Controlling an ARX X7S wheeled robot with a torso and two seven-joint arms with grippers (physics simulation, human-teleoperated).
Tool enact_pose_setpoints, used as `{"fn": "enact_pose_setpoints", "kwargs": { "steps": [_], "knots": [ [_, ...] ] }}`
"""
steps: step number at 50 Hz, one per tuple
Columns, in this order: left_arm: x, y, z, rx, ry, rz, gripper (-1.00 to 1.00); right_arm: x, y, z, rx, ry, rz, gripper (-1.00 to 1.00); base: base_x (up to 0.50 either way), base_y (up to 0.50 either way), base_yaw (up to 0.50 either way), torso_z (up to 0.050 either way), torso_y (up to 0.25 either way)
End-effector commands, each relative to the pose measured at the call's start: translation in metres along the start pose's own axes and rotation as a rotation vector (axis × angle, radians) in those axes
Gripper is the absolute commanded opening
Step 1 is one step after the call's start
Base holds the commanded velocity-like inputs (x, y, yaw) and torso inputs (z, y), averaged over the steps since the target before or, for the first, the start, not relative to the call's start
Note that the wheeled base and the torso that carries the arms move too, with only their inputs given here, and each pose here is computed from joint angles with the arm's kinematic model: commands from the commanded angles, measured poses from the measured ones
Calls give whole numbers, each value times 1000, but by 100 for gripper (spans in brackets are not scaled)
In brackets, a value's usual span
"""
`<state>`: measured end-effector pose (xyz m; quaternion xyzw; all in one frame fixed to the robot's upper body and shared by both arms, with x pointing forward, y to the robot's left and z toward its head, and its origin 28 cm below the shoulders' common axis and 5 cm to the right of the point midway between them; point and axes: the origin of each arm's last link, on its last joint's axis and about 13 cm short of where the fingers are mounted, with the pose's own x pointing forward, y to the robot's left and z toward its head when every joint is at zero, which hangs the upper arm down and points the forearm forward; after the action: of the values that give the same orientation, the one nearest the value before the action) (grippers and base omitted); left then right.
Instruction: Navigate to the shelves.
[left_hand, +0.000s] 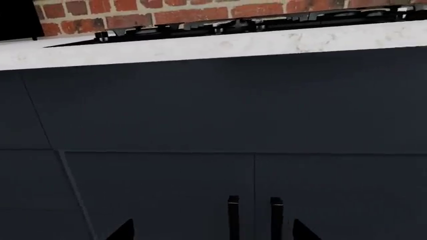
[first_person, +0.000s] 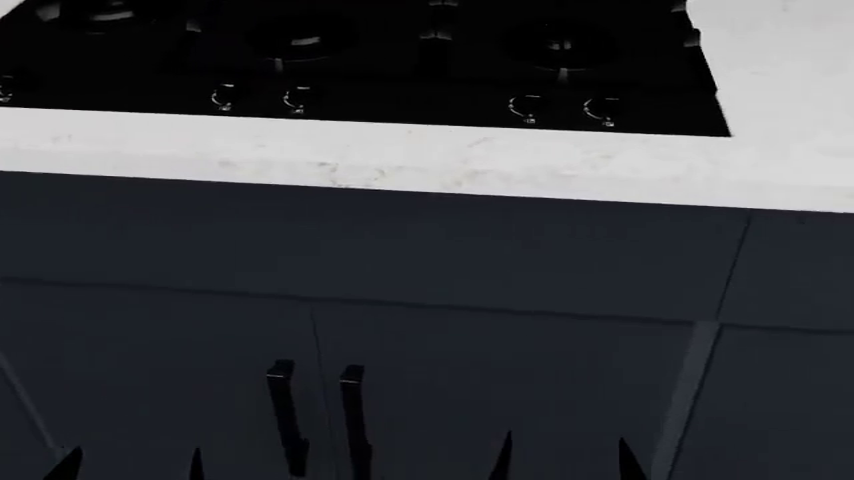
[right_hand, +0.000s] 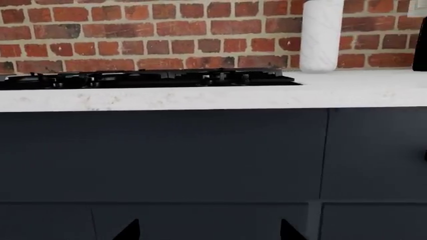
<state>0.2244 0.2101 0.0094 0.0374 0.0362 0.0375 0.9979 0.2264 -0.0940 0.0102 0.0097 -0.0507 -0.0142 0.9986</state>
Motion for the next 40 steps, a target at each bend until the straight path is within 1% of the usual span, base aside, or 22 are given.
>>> {"fn": "enact_pose_setpoints", "kwargs": {
  "steps": [1, 40],
  "knots": [
    [2, 0, 1, -21, -36, -15, 100, 2, 2, 1, 4, -6, 8, 100, -503, 39, 0, 0, 0],
    [2, 0, 1, -20, -35, -15, 100, 0, 2, 2, 5, -6, 12, 100, -502, 22, 0, 0, 0]
  ]
}}
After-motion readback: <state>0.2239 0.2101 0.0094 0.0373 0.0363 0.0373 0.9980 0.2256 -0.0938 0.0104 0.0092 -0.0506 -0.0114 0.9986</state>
